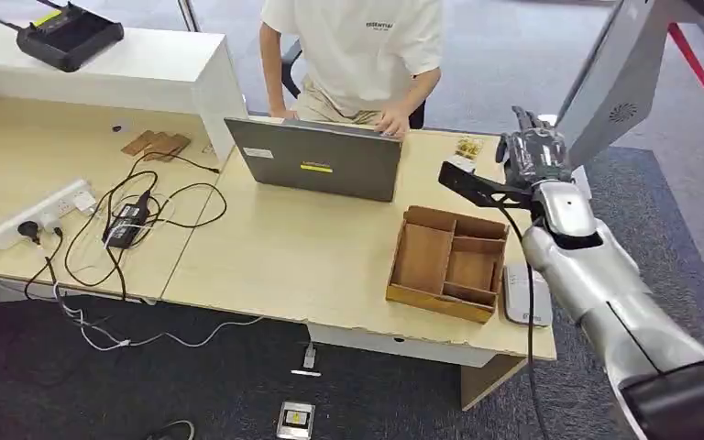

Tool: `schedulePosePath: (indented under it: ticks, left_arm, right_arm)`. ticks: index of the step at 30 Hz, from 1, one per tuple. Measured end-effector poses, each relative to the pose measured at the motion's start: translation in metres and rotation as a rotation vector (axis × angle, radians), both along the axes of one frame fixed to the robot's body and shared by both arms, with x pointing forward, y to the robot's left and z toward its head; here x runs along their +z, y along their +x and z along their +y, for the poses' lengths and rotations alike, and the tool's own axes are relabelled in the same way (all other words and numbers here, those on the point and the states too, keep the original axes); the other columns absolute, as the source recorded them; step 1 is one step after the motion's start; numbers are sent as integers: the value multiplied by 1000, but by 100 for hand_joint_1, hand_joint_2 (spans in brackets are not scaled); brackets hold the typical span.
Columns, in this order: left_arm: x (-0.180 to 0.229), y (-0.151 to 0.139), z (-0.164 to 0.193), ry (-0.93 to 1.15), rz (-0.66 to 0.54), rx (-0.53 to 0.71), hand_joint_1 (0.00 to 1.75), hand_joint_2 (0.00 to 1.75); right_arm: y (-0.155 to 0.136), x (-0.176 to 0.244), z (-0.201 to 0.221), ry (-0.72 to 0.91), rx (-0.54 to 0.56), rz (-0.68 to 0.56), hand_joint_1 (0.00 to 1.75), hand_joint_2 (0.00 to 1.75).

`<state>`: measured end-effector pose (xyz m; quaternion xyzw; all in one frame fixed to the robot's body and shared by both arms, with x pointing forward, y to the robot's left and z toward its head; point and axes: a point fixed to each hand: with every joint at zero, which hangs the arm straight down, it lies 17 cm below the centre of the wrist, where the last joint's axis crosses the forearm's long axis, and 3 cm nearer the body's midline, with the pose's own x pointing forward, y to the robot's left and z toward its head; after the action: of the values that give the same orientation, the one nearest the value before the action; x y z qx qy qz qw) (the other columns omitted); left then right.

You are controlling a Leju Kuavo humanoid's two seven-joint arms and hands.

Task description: Pass the card to the sensor for recognition and then transmit it.

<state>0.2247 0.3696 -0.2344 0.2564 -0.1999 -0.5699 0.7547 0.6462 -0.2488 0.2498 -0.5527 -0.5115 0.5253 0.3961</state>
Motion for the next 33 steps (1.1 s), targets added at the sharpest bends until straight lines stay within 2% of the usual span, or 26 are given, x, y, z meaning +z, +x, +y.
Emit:
schedulePosePath:
  ticks: [7,11,24,33]
  left_arm:
    - [0,-2,2,-2,1,12,0,0]
    - [-3,-10,6,-7,2,26,0,0]
    - [-7,-36,26,1,-2,106,0,0]
    - [-8,-44,32,5,3,127,0,0]
  right_arm:
    - [0,-1,-13,7,-27,3,175,175]
    - [-3,-6,-41,19,-73,14,175,175]
    - [-38,-77,-115,70,-174,100,175,175]
    - [-63,-123,-133,70,-200,177,175,175]
